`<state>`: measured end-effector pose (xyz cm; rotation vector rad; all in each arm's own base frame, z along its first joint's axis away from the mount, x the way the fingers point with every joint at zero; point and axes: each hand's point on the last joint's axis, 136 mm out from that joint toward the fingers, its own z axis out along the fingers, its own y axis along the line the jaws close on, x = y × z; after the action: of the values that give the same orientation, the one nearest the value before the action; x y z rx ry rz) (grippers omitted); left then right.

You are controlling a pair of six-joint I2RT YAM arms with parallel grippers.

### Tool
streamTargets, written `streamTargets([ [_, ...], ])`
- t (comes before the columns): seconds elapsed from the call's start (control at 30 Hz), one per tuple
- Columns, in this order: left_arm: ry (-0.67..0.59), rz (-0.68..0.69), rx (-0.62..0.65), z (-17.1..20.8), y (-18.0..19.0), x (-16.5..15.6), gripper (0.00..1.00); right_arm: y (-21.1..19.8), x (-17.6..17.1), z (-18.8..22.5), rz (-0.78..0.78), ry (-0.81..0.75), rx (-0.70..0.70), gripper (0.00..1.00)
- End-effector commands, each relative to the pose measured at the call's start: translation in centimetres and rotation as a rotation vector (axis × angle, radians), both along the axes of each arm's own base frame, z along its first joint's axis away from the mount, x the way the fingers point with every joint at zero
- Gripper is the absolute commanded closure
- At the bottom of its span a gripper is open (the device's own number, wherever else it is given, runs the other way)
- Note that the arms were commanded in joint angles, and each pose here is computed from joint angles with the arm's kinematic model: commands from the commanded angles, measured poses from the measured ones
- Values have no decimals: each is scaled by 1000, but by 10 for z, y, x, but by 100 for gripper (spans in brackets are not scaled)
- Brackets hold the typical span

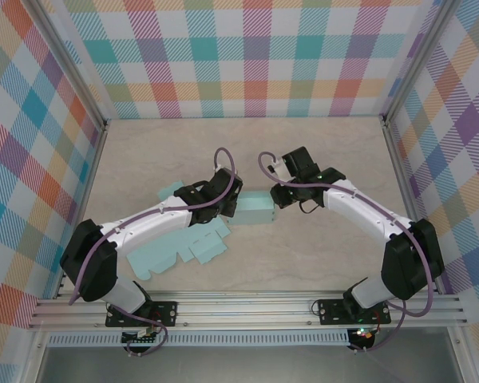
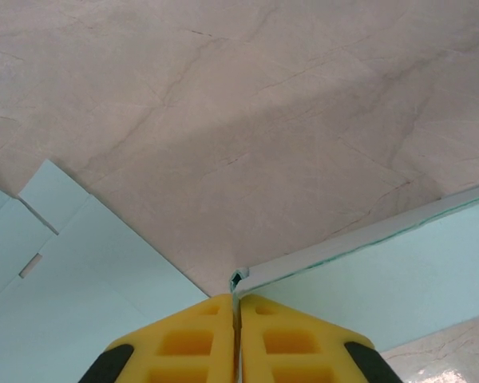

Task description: Fold the paper box

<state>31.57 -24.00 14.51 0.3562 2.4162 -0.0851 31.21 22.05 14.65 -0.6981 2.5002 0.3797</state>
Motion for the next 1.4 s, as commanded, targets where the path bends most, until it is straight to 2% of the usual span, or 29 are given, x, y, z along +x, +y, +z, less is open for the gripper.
streamTargets([
  [0.0, -11, -13, -62, 6, -16, -1, 95, 10, -6, 3, 2, 21, 51, 88],
  [0.1, -17, -12, -98, 7, -23, -2, 100, 17, -5, 6, -16, 29, 98, 88],
  [0.37, -36, 3, -158, 0, -37, -4, 100, 28, 0, -1, -79, 40, 141, 90],
  [0.83, -119, 84, -297, 8, -34, -4, 100, 39, -5, -4, -63, -60, 136, 99],
  [1.03, -119, 80, -329, 22, -37, -4, 100, 41, -9, 3, -40, -96, 147, 99],
  [1.37, -139, 131, -422, 25, -37, -3, 100, 46, -13, 0, -30, -112, 146, 100],
])
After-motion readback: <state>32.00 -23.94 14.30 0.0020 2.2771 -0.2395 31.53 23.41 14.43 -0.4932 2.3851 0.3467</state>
